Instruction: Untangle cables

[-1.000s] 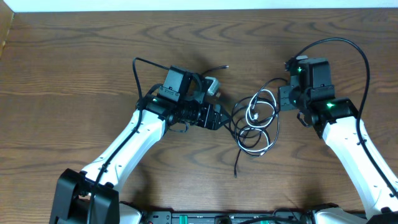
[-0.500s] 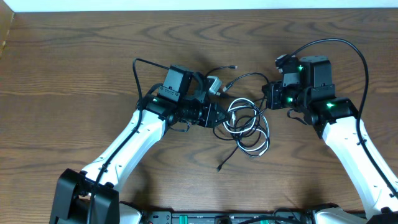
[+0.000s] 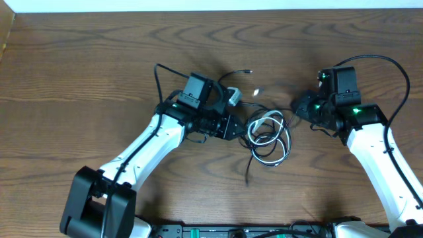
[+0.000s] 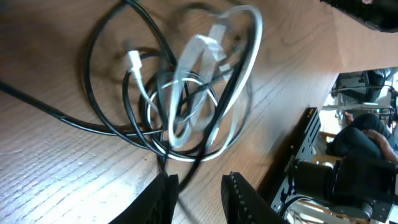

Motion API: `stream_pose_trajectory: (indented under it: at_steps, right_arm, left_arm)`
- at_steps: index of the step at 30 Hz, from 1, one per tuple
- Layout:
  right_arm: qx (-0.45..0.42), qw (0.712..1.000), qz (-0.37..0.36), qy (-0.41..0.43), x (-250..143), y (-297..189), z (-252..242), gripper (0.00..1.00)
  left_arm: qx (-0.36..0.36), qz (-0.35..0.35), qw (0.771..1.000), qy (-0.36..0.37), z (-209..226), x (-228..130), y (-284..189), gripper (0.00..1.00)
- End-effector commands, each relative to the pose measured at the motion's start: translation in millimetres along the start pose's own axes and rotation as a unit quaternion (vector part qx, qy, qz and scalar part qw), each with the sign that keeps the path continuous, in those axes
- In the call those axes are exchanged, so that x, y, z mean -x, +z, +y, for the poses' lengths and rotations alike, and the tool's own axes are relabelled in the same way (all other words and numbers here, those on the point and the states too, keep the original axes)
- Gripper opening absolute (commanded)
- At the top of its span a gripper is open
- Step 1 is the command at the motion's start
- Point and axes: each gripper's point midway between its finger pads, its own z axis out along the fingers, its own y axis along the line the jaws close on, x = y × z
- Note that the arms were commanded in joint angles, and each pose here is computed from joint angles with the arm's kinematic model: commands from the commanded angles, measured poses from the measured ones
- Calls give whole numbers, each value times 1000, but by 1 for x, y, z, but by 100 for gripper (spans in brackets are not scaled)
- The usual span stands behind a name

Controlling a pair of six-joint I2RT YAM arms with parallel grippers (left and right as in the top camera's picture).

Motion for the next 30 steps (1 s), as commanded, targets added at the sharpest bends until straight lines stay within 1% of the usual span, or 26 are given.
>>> stream_pose_trajectory:
  at_steps: [1,3,5,6,7,8,9,10,12,16,25,28,30]
  right_arm:
    - [39,998,7,-42,-1,-2,17,81]
    - [71,994,23,-78,-8,-4,29,85]
    - [89,990,39,-103,-17,-5,35,86]
    - [87,990,49,-105,-22,-4,34,84]
    - [73,990,61,-103,-29,-4,29,77]
    - [56,992,70,-93,-34,-3,23,68]
    - [40,994,75,-75,-36,-3,17,67]
    - [0,996,82,-27,-41,-3,3,65]
    - [-30,996,83,5,-44,-3,-8,62]
    - [-60,994,81,36,-46,-5,-18,62]
    - [-68,991,91,64,-60,5,-25,59]
    - [-63,991,91,69,-66,13,-25,58]
    - [-40,994,83,65,-69,22,-16,57]
  left_arm:
    - [-8,0,1000,4,-4,3,0,29]
    - [-8,0,1000,4,-4,3,0,29]
    - [-8,0,1000,4,-4,3,0,29]
    - [-8,0,1000,4,-4,3,0,29]
    - [-8,0,1000,4,-4,3,0,29]
    - [-8,0,1000,4,-4,3,0,29]
    - [-8,0,1000,4,-4,3,0,29]
    - [-8,0,1000,4,-4,3,0,29]
    - [-8,0,1000,4,-4,3,0,29]
    - [-8,0,1000,4,-4,3,0,29]
    - [-8,0,1000,4,-4,3,0,28]
    - [-8,0,1000,4,-4,3,0,28]
    - [-8,0,1000,4,-4,3,0,28]
